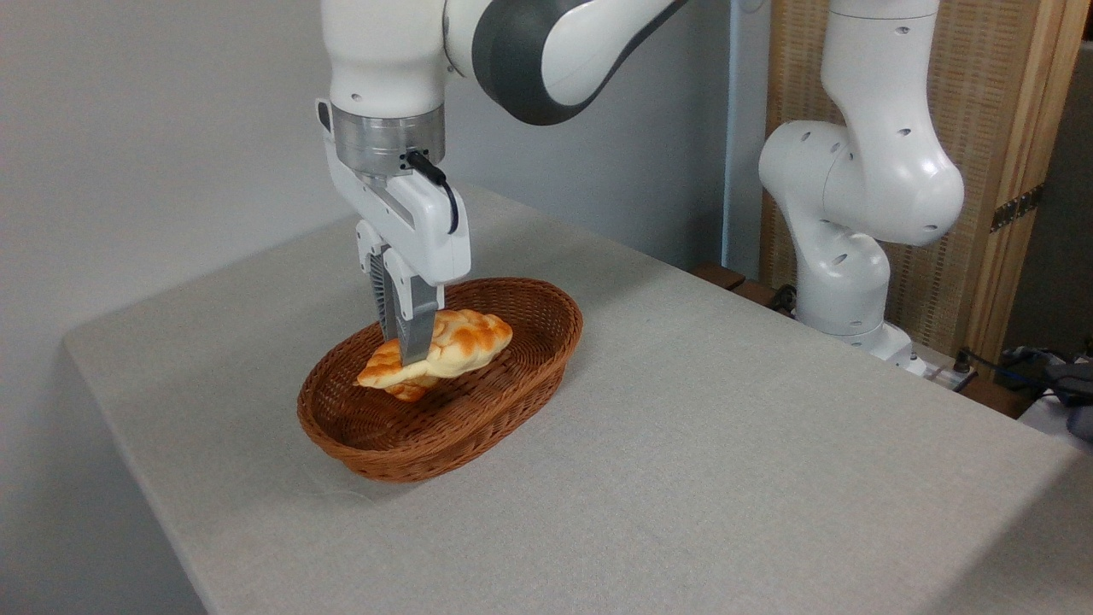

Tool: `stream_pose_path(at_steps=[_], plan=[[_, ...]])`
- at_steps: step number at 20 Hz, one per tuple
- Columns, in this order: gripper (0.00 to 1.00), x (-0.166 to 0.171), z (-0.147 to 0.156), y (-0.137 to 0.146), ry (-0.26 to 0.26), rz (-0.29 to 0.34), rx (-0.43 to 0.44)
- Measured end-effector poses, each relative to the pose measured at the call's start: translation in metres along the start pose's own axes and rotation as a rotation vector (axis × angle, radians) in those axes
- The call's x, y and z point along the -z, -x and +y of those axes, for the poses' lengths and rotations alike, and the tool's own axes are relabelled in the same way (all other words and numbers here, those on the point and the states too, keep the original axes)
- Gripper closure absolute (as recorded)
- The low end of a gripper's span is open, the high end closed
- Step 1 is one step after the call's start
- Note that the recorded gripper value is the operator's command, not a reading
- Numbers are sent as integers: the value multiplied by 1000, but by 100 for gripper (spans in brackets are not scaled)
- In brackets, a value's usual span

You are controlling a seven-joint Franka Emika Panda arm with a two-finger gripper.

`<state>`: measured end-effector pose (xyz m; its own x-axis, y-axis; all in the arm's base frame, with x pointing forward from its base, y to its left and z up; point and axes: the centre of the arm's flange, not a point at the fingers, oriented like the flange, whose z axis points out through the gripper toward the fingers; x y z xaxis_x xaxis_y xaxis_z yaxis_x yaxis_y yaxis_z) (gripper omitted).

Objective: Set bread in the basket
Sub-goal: 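Lower the loaf into the basket beside the round bun and release, then open the gripper wider and raise it away from the basket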

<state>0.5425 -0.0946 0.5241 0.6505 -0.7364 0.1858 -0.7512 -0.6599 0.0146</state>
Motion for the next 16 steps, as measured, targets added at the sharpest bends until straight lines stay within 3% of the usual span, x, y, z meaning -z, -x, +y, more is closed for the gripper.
stream_pose_path(at_steps=[11, 16], plan=[[0, -8, 9, -8, 11, -10, 6], [0, 1, 9, -8, 0, 2, 63]])
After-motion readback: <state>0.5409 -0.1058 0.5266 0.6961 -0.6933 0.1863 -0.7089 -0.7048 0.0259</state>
